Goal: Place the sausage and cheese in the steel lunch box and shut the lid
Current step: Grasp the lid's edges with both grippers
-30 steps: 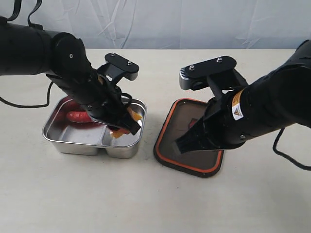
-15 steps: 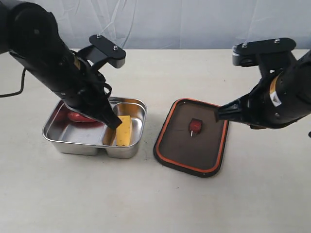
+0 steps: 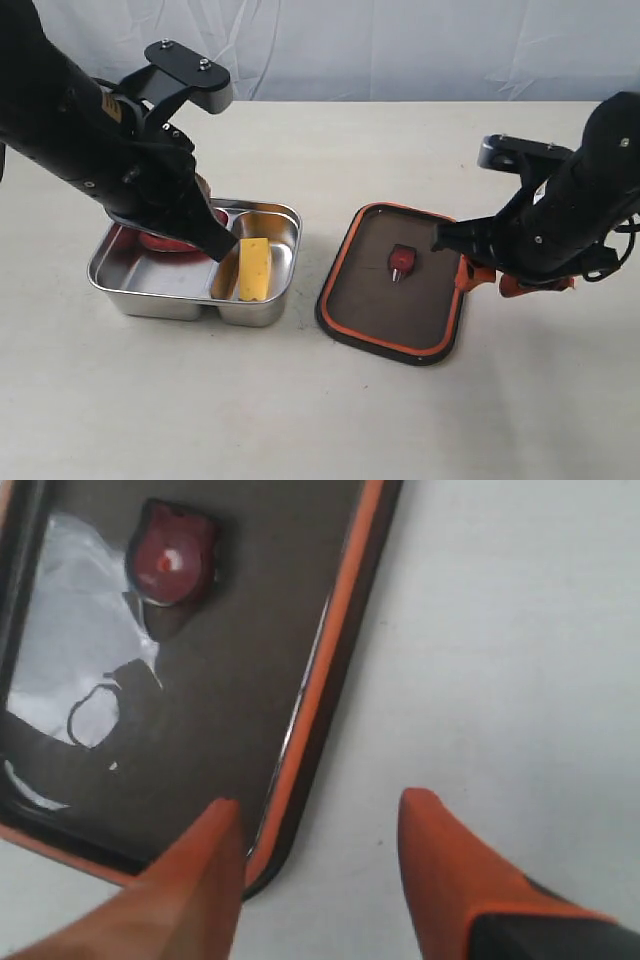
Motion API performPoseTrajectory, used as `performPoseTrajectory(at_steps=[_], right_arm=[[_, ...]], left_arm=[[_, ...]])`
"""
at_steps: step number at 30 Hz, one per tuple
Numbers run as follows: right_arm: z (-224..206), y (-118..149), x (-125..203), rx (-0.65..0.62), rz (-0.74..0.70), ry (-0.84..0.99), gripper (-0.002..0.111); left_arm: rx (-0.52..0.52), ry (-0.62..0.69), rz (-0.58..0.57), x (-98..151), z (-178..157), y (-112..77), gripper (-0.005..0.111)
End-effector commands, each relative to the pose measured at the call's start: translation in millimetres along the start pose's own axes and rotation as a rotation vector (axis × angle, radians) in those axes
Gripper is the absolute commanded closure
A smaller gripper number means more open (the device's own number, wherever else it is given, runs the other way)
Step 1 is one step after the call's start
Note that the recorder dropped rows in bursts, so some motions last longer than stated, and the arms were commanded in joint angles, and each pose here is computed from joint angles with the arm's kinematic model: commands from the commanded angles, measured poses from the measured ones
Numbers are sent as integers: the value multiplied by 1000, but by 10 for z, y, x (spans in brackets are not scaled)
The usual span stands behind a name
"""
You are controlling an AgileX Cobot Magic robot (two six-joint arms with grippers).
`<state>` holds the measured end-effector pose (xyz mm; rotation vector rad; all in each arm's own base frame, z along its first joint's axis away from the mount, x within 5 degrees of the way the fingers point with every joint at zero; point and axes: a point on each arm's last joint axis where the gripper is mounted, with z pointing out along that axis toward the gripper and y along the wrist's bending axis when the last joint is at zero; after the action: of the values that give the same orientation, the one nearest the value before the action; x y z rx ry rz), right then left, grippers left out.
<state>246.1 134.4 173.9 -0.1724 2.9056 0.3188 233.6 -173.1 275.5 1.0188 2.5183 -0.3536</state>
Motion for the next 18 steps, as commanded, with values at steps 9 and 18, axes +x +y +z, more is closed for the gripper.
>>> performPoseTrajectory(at_steps=[9, 18], right_arm=[[439, 95, -250, 28, -29, 85, 61], [655, 48, -265, 76, -47, 140, 61]], left_arm=[[7, -18, -9, -1, -17, -21, 107], [3, -26, -8, -8, -17, -18, 107]])
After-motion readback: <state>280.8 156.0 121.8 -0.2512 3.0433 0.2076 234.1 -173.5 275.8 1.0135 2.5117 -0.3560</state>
